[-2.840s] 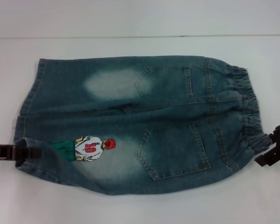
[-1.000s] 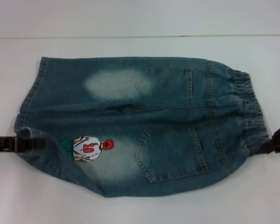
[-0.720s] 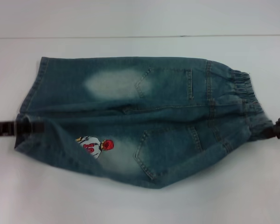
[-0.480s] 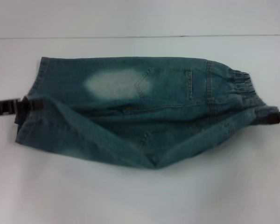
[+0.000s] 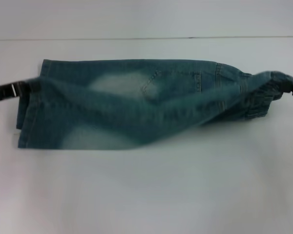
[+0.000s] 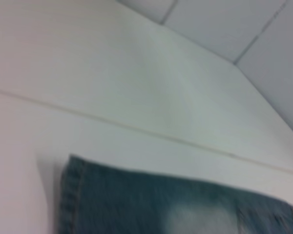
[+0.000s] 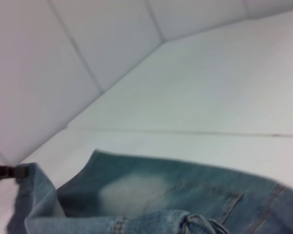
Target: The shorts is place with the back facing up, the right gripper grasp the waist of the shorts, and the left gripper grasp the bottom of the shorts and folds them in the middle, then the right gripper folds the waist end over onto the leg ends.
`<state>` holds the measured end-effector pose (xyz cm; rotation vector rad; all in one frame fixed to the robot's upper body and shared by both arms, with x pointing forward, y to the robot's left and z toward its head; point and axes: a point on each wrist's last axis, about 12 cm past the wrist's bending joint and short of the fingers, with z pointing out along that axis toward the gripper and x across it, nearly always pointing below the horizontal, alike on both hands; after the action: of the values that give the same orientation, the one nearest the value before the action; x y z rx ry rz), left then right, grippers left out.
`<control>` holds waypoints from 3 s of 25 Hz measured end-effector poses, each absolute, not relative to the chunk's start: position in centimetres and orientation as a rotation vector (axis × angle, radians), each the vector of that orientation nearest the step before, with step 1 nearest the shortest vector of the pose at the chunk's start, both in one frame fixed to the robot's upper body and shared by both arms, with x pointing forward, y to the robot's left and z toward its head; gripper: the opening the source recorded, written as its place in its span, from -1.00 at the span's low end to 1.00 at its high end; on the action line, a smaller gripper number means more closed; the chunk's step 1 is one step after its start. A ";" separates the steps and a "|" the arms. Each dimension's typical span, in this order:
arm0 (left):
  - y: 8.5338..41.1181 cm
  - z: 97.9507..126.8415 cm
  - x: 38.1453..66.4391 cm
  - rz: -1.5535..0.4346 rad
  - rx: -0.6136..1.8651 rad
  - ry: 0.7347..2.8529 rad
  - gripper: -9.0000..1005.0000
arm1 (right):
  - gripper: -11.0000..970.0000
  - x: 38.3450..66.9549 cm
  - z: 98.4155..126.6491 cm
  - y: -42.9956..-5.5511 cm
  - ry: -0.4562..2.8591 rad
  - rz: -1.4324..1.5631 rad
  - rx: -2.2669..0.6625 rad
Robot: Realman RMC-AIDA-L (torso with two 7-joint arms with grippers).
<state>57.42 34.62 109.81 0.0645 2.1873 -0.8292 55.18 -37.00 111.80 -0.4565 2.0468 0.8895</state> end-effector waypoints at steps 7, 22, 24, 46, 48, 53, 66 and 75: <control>34.8 110.4 59.5 -0.734 -0.022 2.086 -0.98 | -0.87 56.9 110.1 -36.6 2.054 0.780 -0.328; 33.3 110.4 62.3 -0.578 -0.034 2.039 -0.98 | -0.75 62.0 109.2 -32.7 2.055 0.571 -0.339; 33.4 110.3 62.3 -0.562 -0.039 2.039 -0.97 | -0.74 62.7 109.2 -31.9 2.051 0.538 -0.354; 32.5 108.4 62.2 -0.439 -0.028 2.049 -0.71 | -0.57 63.5 108.0 -30.6 2.119 0.458 -0.342; 32.6 108.3 62.1 -0.436 -0.031 2.050 -0.68 | -0.48 63.4 108.0 -30.6 2.120 0.462 -0.338; 32.9 107.9 61.6 -0.440 -0.027 2.058 -0.38 | -0.07 63.3 108.4 -30.7 2.110 0.495 -0.344; 32.5 109.3 55.3 -0.835 0.332 1.831 0.84 | 0.87 61.1 113.9 -34.7 2.067 0.739 -0.349; 30.8 109.6 50.9 -1.105 0.702 1.818 0.90 | 0.96 59.6 117.3 -36.6 2.208 0.833 -0.407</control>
<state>50.90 30.82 109.57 0.7020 1.8178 -1.1050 59.58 -36.63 117.33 -0.4066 2.2077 0.8332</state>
